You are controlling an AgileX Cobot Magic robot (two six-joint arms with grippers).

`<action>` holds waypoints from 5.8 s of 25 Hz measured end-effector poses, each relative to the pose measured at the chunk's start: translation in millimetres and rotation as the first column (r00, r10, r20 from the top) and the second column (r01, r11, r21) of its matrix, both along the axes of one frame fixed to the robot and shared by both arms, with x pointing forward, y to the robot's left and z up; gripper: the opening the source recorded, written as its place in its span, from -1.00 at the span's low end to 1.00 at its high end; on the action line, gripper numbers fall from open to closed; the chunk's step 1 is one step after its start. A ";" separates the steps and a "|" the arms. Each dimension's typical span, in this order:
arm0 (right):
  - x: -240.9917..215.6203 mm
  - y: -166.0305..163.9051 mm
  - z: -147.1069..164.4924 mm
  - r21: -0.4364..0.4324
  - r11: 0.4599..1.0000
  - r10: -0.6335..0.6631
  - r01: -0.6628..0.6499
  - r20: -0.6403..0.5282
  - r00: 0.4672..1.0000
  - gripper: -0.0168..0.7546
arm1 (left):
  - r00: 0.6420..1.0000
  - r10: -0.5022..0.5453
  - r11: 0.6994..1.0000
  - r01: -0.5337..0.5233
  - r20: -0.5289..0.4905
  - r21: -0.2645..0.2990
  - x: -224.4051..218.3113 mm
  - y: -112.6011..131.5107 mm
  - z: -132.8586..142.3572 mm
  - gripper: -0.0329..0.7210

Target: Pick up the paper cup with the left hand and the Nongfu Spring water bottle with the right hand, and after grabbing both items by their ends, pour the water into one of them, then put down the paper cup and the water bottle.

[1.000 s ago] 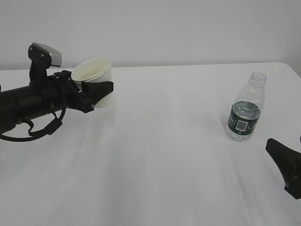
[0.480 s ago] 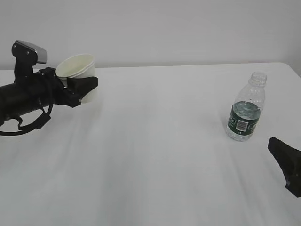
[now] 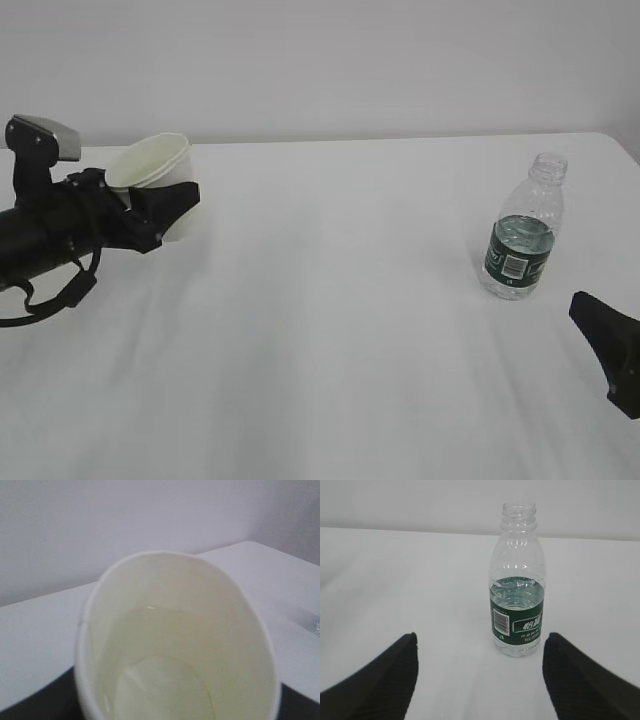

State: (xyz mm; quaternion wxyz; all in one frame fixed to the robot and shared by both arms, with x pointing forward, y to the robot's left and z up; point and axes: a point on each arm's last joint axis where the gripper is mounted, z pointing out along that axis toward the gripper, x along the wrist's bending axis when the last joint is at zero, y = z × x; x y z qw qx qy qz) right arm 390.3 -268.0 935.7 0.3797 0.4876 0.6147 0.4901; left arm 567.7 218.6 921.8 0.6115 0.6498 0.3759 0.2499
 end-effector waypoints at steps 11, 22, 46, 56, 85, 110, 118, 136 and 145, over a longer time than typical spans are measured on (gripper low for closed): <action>0.0 0.0 0.0 0.000 1.000 0.000 0.000 0.000 1.000 0.57 | 0.975 0.215 0.976 -0.213 -0.048 0.046 -36.7 23.0 -18.4 0.23; 0.0 0.0 0.0 0.000 1.000 0.000 0.000 0.000 1.000 0.57 | 0.949 0.316 0.948 -0.316 -0.004 0.031 -36.1 32.0 -6.6 0.21; 0.1 -0.2 0.2 0.001 1.000 -0.002 0.002 0.002 1.000 0.57 | 0.897 0.434 0.899 -0.426 -0.080 0.099 -29.5 43.0 -41.6 0.20; 0.1 -0.2 0.2 0.001 1.000 -0.002 0.002 0.002 1.000 0.57 | 0.896 0.439 0.897 -0.434 -0.061 0.086 -11.5 41.7 -45.1 0.20; 0.2 -0.1 0.5 0.002 1.000 -0.002 0.002 0.005 1.000 0.57 | 0.897 0.439 0.897 -0.435 -0.049 0.079 27.8 37.6 -70.3 0.18; 0.1 0.0 0.5 0.001 1.000 0.000 0.000 0.005 1.000 0.57 | 0.908 0.415 0.910 -0.412 -0.066 0.057 26.8 34.9 -74.3 0.75; 0.1 0.0 0.5 0.001 1.000 0.000 0.000 0.005 1.000 0.57 | 0.894 0.442 0.897 -0.439 -0.069 0.051 27.3 37.5 -74.3 0.78; 0.1 0.1 0.5 0.000 1.000 0.002 -0.002 0.006 1.000 0.57 | 0.880 0.457 0.889 -0.449 -0.130 0.085 8.0 40.8 -85.4 0.78; 0.1 0.2 0.7 0.001 1.000 0.002 -0.002 0.007 1.000 0.57 | 0.887 0.445 0.895 -0.438 -0.123 0.083 -11.1 41.6 -67.2 0.78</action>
